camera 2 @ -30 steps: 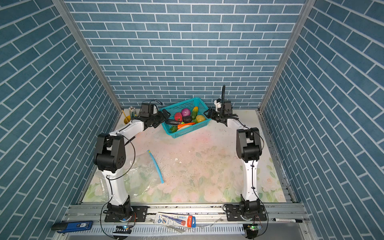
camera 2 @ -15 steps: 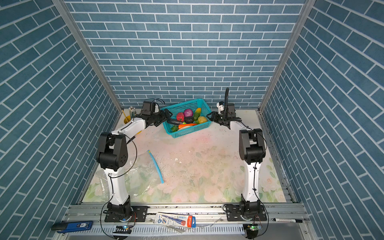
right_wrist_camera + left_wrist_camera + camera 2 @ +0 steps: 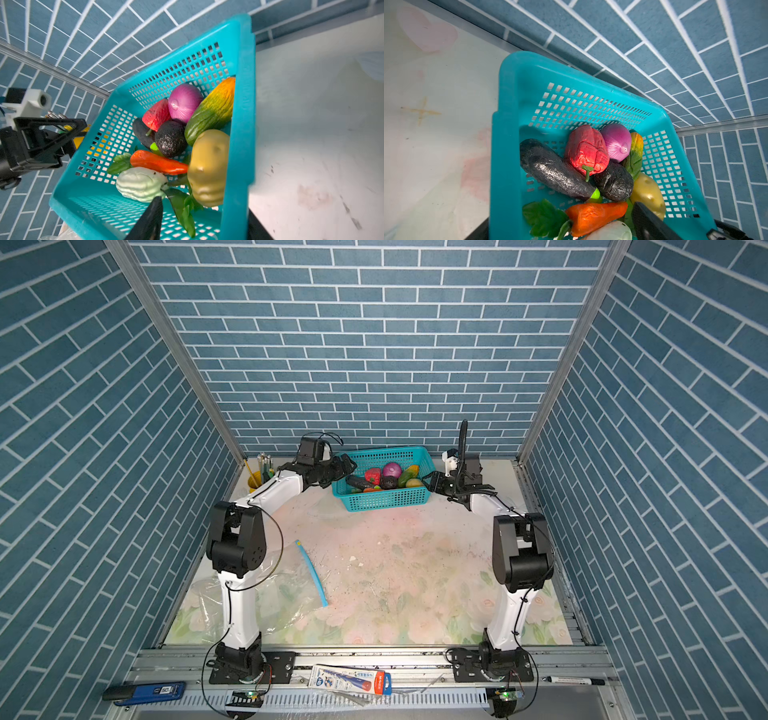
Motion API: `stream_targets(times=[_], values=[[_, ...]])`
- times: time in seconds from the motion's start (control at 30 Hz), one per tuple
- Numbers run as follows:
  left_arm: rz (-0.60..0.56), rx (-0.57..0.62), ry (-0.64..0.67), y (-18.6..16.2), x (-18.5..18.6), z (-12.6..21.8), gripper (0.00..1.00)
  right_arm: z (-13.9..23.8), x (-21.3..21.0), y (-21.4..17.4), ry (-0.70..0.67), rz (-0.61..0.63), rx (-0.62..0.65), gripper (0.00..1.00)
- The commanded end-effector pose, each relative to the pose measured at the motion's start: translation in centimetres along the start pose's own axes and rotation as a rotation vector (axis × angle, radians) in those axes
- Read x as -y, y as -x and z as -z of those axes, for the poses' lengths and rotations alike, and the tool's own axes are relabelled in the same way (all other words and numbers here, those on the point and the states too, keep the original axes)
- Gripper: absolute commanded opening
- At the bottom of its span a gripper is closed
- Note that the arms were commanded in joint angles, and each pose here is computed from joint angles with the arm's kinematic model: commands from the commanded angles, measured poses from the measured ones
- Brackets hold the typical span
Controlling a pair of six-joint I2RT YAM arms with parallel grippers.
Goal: Place the food in the zip-top bag and seal the zipper
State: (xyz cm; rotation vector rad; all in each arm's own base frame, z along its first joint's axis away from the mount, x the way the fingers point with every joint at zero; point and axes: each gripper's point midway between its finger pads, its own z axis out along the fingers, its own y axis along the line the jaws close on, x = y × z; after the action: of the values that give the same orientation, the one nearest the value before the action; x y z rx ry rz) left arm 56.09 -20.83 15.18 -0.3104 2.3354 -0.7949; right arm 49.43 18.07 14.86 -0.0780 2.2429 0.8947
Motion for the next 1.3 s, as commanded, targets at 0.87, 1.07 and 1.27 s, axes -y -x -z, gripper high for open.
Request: stream_targets(times=[0.87, 1.07, 1.27], values=[[-0.042, -0.06, -0.064, -3.2, 2.0, -1.8, 0.95, 2.0, -1.6, -3.3, -0.004, 0.061, -0.02, 0.63], [-0.07, -0.035, 0.01, -1.9, 0.0, -0.4, 0.97, 3.7, -0.4, -2.5, -0.069, 0.034, -0.004, 0.65], [-0.108, 0.029, 0.087, -0.1, -1.2, 3.0, 0.98, 6.1, 0.0, -1.8, -0.119, -0.013, 0.008, 0.66]])
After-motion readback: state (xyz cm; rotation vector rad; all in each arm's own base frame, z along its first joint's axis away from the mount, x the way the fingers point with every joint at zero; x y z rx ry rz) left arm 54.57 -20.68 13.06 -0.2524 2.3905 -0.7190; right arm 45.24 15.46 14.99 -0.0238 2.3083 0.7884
